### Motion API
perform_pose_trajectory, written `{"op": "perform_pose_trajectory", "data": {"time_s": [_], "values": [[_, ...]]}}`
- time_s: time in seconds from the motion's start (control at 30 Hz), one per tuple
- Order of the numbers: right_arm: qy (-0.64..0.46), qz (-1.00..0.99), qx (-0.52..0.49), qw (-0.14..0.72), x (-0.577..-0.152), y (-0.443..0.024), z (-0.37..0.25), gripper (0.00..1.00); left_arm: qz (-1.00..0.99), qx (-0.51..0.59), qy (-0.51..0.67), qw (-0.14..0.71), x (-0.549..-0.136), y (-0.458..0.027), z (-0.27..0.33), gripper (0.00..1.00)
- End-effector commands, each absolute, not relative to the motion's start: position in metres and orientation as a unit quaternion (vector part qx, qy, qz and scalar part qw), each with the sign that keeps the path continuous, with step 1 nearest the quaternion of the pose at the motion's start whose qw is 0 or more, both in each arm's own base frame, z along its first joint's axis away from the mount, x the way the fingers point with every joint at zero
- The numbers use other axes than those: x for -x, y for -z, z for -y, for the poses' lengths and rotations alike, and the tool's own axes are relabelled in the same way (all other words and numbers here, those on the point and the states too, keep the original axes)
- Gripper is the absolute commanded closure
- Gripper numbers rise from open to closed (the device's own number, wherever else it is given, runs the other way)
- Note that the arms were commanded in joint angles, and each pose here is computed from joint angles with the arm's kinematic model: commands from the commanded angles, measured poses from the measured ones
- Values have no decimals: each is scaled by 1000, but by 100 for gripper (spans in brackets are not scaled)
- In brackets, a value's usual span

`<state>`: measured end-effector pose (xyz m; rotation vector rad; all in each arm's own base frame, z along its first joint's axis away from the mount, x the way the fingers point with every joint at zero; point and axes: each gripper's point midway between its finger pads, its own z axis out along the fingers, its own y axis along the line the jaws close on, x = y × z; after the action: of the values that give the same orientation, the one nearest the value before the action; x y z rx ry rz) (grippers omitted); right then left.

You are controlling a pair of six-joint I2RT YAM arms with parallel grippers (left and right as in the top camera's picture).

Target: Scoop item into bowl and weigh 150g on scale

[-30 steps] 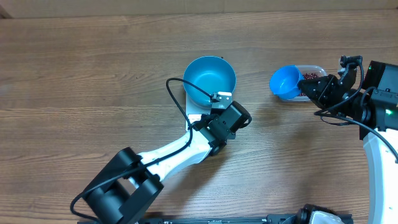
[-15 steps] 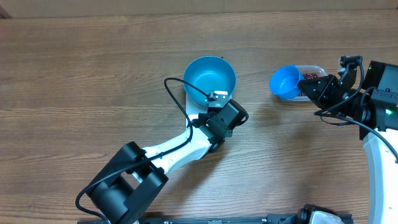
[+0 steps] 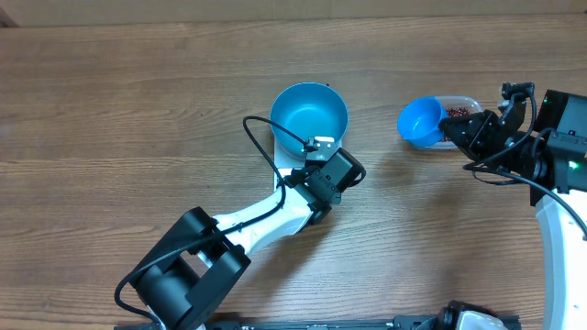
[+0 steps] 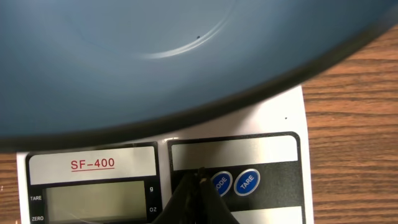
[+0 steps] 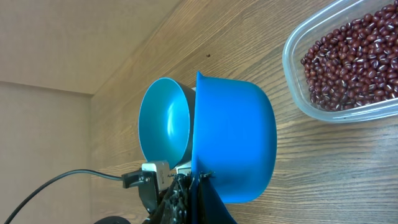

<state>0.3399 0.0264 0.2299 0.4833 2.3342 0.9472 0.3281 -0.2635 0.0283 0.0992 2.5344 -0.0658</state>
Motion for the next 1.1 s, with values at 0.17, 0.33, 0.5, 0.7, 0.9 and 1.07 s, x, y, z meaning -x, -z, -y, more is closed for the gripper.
{"op": "perform_pose_trajectory", "data": {"time_s": [0.17, 0.33, 0.5, 0.7, 0.9, 1.07], "values": [[-347, -870, -174, 304, -342, -241, -23, 96, -958, -6, 13, 286, -329, -16, 251, 96], [-347, -871, -174, 302, -342, -240, -23, 96, -960, -2, 17, 279, -330, -13, 250, 96], [-347, -871, -174, 302, -342, -240, -23, 96, -960, -2, 18, 278, -330, -13, 250, 96], [-347, -871, -174, 302, -342, -240, -23, 96, -961, -7, 27, 274, -329, -13, 254, 96], [-347, -871, -174, 302, -342, -240, -23, 96, -961, -12, 29, 273, -329, -13, 255, 96], [-347, -871, -175, 301, -341, -240, -23, 96, -962, -12, 29, 273, -328, -12, 255, 96]]}}
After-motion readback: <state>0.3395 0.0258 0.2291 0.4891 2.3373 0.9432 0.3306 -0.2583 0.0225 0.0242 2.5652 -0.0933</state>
